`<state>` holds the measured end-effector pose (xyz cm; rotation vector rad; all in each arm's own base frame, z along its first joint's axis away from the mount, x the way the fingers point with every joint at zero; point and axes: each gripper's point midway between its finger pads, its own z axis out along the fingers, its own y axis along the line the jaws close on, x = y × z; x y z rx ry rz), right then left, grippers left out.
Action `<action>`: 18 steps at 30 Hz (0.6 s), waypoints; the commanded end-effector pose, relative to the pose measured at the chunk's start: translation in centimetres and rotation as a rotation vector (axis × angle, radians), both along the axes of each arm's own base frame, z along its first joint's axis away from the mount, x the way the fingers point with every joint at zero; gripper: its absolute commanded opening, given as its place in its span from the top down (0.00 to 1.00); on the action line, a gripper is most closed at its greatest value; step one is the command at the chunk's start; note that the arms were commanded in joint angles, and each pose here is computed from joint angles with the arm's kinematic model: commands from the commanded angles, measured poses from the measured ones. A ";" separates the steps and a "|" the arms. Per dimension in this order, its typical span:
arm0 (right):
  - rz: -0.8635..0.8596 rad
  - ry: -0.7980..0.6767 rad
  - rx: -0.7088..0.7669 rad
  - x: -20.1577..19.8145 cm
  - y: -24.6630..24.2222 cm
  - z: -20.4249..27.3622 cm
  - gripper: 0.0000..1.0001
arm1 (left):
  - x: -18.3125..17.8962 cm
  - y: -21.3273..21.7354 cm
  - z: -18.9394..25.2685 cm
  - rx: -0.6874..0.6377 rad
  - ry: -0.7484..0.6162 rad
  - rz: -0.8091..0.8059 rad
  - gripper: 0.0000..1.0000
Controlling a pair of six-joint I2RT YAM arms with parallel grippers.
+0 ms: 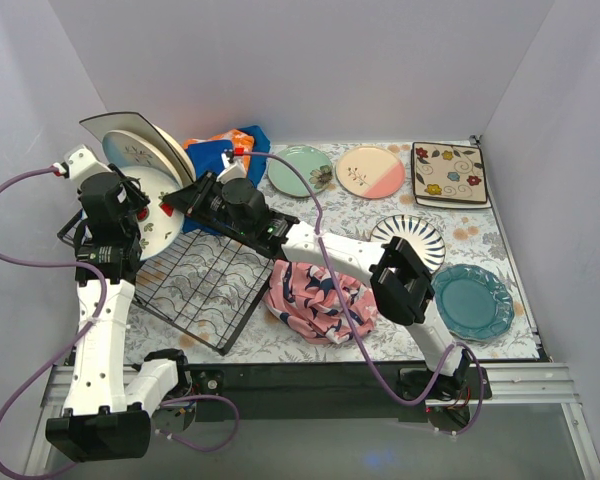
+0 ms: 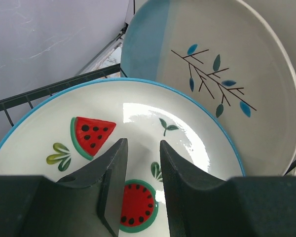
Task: Unload the plates from the dish rack
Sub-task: Unload the plate from the dish rack.
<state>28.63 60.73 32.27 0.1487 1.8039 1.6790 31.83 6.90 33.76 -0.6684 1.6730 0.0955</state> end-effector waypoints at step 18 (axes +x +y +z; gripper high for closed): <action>0.113 0.010 0.366 -2.6 -7.7 12.7 0.99 | -3.3 -1.0 12.7 0.047 -0.224 -0.061 0.68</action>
